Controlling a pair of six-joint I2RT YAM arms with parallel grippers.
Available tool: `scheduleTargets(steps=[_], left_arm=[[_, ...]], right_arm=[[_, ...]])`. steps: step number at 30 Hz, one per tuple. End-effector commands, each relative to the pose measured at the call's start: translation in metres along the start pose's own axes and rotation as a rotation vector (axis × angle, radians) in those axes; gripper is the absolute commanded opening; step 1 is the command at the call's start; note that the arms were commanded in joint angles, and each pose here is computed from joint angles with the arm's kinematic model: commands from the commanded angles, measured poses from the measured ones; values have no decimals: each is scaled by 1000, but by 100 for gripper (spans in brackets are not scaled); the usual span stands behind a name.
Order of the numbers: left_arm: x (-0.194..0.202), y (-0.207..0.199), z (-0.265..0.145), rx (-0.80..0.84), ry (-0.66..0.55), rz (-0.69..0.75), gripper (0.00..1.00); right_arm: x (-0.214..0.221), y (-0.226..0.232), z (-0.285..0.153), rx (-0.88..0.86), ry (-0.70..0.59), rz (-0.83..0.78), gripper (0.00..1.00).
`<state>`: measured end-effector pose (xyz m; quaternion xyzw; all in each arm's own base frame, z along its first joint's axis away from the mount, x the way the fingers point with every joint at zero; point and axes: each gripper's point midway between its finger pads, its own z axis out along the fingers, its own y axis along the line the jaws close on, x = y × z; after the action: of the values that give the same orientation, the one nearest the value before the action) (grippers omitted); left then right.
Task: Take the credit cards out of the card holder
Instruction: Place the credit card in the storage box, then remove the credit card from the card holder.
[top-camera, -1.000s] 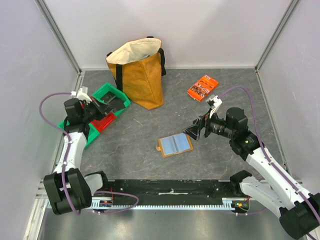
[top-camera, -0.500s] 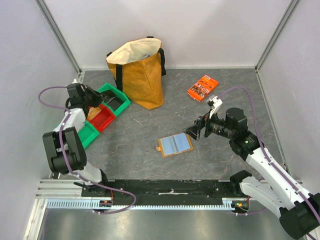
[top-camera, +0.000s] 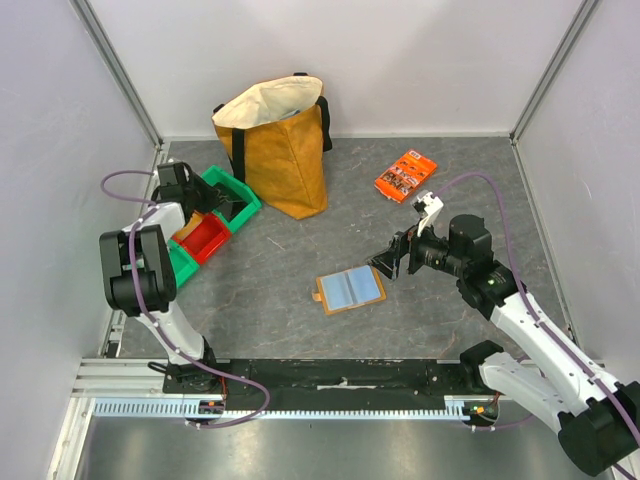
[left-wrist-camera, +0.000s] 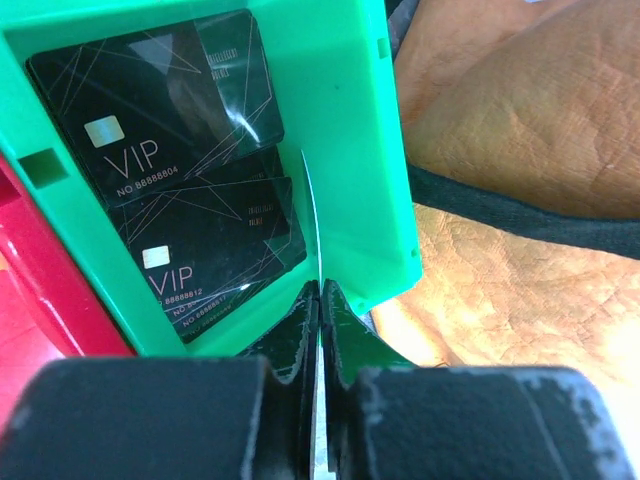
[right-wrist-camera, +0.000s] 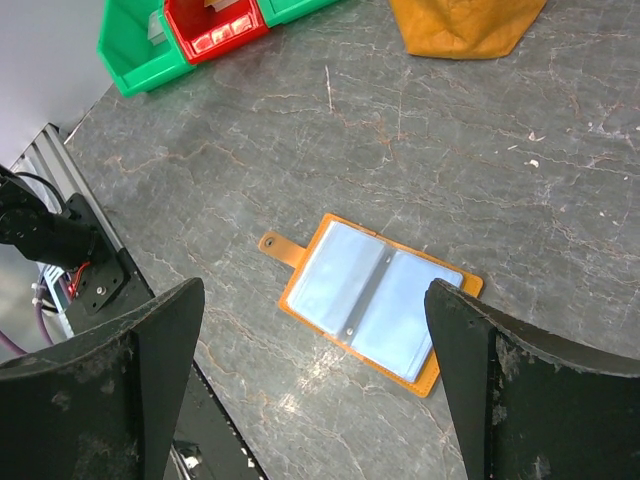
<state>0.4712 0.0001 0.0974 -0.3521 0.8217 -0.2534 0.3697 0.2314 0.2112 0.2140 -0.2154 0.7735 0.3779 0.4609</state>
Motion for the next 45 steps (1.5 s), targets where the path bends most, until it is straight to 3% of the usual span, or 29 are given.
scheduleTargets(steps=[1,8,16,20,23,27,33,39,45], left_arm=[[-12,-13,7,3,-38,-18,8],[-16,-17,-5,-9,-45,41,28],[-25,-32,-42,-6,-105,169,60],[-31,-41,-65,-10,-142,244,70],[-22,-62,-87,32,-146,322,71],[25,-87,-112,137,-57,389,72],[149,-103,-140,303,188,498,75],[252,-71,-158,341,377,545,76],[308,-43,-154,328,475,568,75]], right_arm=[[-3,-3,2,8,-12,-23,98],[-1,-5,1,23,-3,-15,98],[4,-19,2,95,19,-4,98],[10,-32,3,160,42,7,98],[13,-34,7,163,60,17,98],[18,-30,16,135,85,38,98],[38,-27,39,179,149,15,98],[68,-17,62,204,238,-1,97],[82,-8,81,259,288,-66,96]])
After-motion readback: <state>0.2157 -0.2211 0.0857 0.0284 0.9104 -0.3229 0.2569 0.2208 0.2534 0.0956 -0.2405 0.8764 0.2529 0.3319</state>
